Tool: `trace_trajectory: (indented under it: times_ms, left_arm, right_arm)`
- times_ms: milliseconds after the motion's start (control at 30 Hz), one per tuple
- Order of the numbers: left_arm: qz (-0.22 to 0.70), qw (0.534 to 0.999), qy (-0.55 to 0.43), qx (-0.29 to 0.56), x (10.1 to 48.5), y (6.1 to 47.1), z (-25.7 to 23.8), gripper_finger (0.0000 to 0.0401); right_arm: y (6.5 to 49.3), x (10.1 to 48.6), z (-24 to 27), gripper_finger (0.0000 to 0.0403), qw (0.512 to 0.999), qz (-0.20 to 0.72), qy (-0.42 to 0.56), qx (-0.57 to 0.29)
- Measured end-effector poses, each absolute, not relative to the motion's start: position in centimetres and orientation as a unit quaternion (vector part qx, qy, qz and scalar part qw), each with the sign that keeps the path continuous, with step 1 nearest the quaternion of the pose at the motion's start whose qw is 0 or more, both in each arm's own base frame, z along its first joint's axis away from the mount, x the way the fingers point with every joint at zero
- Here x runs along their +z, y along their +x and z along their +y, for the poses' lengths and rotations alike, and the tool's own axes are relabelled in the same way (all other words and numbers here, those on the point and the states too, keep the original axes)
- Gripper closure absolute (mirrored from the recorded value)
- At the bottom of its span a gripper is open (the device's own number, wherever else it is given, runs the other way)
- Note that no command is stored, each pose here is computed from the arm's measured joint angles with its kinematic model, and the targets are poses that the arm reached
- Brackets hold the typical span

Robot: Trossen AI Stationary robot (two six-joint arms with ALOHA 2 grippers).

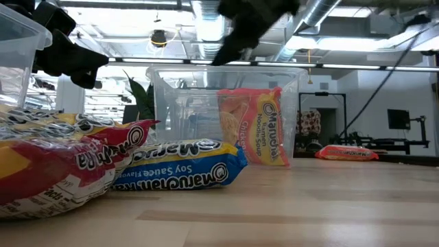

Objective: Sort Maruchan noodles
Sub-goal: Put the blue noodle pack into the top transparent bin

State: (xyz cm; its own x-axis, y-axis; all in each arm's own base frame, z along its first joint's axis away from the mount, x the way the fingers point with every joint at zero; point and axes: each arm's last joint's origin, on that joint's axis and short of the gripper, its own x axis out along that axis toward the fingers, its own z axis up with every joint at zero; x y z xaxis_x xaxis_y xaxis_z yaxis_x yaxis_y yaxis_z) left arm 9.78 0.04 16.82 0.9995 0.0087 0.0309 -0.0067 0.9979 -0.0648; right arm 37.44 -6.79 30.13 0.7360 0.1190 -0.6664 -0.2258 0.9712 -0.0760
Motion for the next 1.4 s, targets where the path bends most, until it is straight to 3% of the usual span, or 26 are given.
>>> trace_trajectory:
  times_ms: [300,567,1033,1400]
  left_arm:
    - [-0.015,0.999,-0.032,0.005,16.8,9.8,0.0,0.0401]
    - [-0.015,0.999,-0.032,0.005,16.8,9.8,0.0,0.0401]
    - [-0.015,0.999,-0.032,0.005,16.8,9.8,0.0,0.0401]
    - [-0.039,0.998,-0.009,0.049,17.3,9.7,0.3,0.0401]
  right_arm:
    - [27.7,30.2,-5.5,0.0127,0.967,0.238,-0.055,-0.075]
    - [22.2,28.1,-5.1,0.0127,0.958,0.210,-0.022,-0.195]
    - [19.4,24.8,-2.9,0.0127,0.973,0.153,0.040,-0.170]
    - [19.9,26.7,-2.7,0.0127,0.986,0.055,0.005,-0.158]
